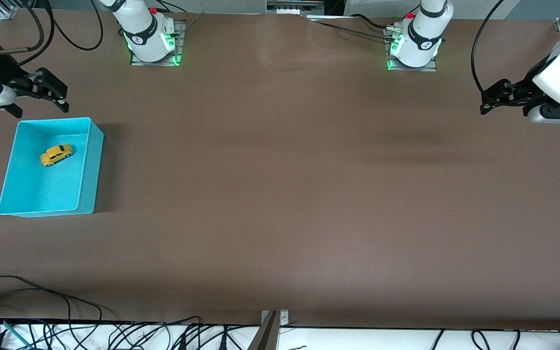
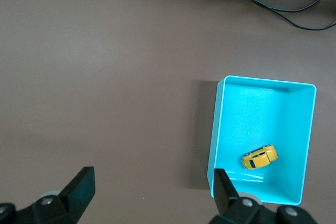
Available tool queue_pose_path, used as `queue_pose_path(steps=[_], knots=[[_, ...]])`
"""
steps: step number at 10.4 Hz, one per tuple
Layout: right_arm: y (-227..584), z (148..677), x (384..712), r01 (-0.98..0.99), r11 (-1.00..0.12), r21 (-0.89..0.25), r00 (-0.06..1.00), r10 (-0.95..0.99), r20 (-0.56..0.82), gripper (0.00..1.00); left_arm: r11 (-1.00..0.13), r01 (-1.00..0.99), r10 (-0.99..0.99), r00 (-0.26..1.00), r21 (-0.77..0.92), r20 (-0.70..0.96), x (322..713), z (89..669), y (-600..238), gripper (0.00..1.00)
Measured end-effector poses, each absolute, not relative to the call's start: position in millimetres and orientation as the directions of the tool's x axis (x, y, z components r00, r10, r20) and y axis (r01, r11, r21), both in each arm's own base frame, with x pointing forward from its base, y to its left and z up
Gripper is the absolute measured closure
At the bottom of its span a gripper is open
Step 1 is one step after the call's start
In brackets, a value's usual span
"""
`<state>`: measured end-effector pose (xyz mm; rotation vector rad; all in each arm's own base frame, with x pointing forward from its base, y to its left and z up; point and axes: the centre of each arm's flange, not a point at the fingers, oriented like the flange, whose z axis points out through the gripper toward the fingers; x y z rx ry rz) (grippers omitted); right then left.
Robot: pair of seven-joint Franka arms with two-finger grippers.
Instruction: Wind up and store yellow beetle car
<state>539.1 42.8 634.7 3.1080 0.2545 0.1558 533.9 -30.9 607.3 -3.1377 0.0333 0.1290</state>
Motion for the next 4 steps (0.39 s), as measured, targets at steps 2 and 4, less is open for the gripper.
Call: queue_pose_path(steps=[2,4], knots=[[41.5,628.3,544.9,0.159,-0.987,0.024,0.984,0.161,0.080,0.00,-1.000,-0.021,-0.021,0.996,0.000,-0.082,533.9,607.3,-30.9,0.00],[41.5,622.5,546.1,0.160,-0.987,0.022,0.985,0.161,0.057,0.00,-1.000,-0.021,-0.021,0.996,0.000,-0.082,533.9,607.3,-30.9,0.00]])
